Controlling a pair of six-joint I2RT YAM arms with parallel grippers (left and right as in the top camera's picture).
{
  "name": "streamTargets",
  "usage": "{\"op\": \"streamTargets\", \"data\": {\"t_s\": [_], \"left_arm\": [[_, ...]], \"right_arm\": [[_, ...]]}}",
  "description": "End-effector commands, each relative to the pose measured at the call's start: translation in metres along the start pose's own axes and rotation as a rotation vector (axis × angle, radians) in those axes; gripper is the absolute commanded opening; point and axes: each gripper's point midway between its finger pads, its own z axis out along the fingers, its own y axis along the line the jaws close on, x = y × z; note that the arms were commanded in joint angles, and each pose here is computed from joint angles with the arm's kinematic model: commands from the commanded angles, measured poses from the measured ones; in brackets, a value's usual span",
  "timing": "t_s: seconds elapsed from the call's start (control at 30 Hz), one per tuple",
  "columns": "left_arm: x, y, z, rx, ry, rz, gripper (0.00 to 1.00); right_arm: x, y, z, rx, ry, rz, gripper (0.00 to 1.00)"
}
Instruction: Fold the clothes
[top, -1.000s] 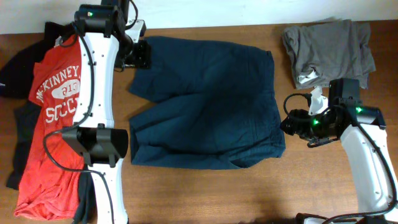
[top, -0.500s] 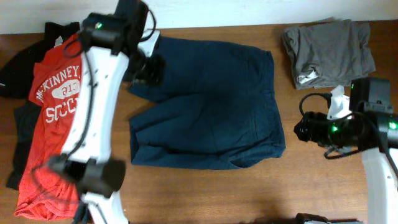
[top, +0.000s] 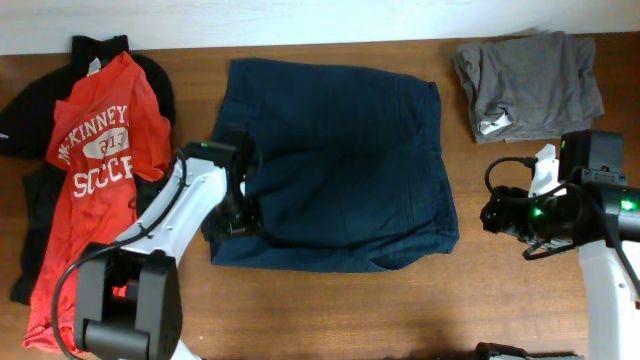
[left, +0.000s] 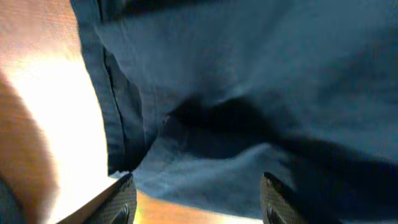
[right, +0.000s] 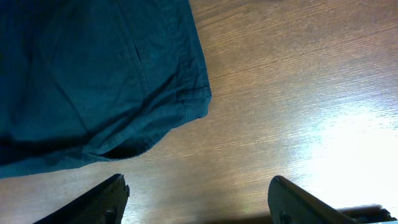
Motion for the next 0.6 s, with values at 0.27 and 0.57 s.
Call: {"op": "streamTargets", "data": {"t_s": [0.27, 0.57], "left_arm": [[-0.010, 0.016, 0.036, -0.044, -0.110, -0.060, 0.63], [-0.013, 0.014, 0.033, -0.033, -0.119, -0.060, 0.05]], "right_arm": [[-0.003, -0.005, 0.006, 0.021, 0.006, -0.012, 0.77], [-0.007, -0.005, 0.013, 0.024, 0.026, -0.009, 0.77]]}}
